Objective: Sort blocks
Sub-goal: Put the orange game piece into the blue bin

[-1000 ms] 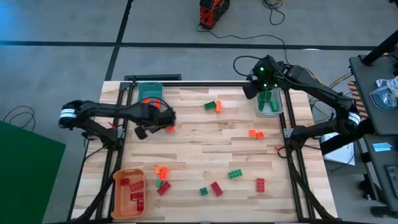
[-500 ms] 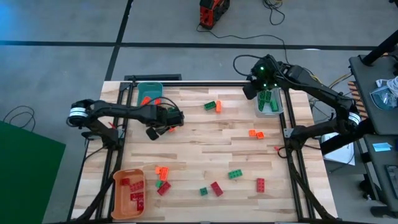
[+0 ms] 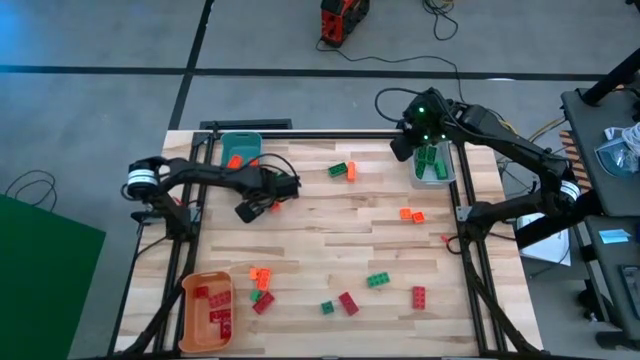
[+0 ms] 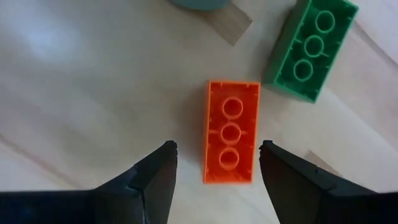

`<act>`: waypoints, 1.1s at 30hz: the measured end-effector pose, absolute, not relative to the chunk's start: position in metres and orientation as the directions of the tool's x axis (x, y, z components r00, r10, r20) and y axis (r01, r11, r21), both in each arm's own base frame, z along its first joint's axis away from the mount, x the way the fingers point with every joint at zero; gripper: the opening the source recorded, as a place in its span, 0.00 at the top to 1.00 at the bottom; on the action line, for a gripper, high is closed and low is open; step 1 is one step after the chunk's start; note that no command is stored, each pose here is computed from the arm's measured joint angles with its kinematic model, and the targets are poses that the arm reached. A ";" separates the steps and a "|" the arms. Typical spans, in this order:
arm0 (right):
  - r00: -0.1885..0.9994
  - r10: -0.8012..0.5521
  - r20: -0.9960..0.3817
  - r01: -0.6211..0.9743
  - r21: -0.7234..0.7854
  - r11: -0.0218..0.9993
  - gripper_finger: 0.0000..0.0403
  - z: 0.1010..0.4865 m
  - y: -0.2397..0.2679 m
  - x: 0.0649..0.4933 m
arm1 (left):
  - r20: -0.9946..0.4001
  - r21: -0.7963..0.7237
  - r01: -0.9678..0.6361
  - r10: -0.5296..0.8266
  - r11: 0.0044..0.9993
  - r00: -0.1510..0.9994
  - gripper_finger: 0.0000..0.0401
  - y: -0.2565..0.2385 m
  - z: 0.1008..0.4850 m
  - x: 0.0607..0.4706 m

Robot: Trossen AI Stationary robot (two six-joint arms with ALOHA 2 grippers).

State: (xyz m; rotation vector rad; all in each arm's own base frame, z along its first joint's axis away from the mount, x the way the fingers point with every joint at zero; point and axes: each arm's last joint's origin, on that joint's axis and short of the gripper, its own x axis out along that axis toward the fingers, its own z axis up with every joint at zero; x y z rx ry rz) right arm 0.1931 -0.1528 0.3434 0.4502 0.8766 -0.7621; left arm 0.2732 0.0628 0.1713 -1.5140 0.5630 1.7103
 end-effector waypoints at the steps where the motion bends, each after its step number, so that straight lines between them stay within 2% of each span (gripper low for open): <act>1: 0.408 -0.407 -0.817 0.752 0.049 0.657 0.90 0.343 -0.153 0.193 | -0.967 -0.163 -0.784 0.255 -0.599 0.006 0.49 0.065 0.170 0.274; 4: 0.408 -0.407 -0.817 0.752 0.048 0.658 0.90 0.343 -0.153 0.193 | -0.964 -0.189 -0.795 0.264 -0.576 0.037 0.49 0.071 0.165 0.280; 14: 0.408 -0.406 -0.817 0.751 0.048 0.659 0.90 0.343 -0.153 0.193 | -0.976 -0.133 -0.798 0.217 -0.588 0.002 0.49 0.076 0.146 0.285; 25: 0.409 -0.407 -0.817 0.751 0.048 0.658 0.90 0.343 -0.153 0.193 | -0.982 -0.087 -0.831 0.186 -0.549 -0.020 0.49 0.076 0.136 0.287; 28: 0.409 -0.407 -0.817 0.755 0.052 0.654 0.90 0.343 -0.153 0.193 | -0.983 -0.082 -0.837 0.185 -0.540 -0.022 0.53 0.076 0.135 0.287; 33: 0.409 -0.407 -0.817 0.755 0.052 0.654 0.90 0.343 -0.153 0.193 | -0.982 -0.074 -0.853 0.187 -0.516 -0.028 0.65 0.076 0.135 0.287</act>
